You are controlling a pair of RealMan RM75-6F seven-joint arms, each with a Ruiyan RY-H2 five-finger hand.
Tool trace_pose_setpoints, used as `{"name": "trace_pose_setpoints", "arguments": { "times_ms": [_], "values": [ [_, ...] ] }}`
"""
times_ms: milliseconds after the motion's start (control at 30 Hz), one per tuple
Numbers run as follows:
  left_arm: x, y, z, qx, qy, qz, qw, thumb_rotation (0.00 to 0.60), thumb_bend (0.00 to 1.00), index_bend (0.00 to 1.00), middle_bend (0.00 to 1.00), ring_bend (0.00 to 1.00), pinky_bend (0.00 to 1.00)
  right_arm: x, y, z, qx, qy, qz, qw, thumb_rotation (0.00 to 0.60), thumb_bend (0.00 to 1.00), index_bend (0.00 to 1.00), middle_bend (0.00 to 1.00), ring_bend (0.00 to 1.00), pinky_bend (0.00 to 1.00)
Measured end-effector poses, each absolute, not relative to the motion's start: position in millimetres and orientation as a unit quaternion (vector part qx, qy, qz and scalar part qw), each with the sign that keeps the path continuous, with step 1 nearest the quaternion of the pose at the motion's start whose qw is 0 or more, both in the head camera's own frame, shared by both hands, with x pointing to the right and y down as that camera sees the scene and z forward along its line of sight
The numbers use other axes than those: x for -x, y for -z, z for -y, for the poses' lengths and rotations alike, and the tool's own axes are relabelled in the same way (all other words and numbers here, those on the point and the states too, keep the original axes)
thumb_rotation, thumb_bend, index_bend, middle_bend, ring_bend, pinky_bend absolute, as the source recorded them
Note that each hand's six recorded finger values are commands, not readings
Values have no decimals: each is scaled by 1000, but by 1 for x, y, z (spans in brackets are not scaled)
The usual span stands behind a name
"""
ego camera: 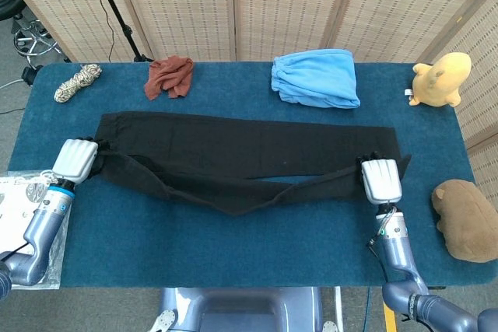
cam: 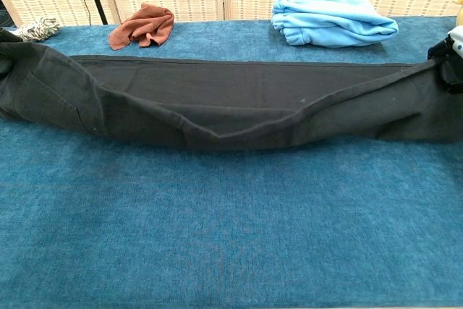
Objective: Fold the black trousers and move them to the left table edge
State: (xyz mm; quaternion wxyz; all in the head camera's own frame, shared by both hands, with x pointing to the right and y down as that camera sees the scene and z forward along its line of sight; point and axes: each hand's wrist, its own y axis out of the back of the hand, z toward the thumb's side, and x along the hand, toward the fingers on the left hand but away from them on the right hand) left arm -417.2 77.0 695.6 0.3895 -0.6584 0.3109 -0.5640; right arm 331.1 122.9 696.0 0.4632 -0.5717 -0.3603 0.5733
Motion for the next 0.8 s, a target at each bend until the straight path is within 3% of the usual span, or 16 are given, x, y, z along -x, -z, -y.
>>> {"name": "trace_pose_setpoints", "arguments": {
  "times_ms": [800],
  "values": [
    [421, -704, -39, 625, 628, -324, 333, 600, 571, 639, 529, 473, 502, -358, -717, -80, 536, -626, 336, 457, 600, 704, 643, 583, 430, 619]
  ]
}}
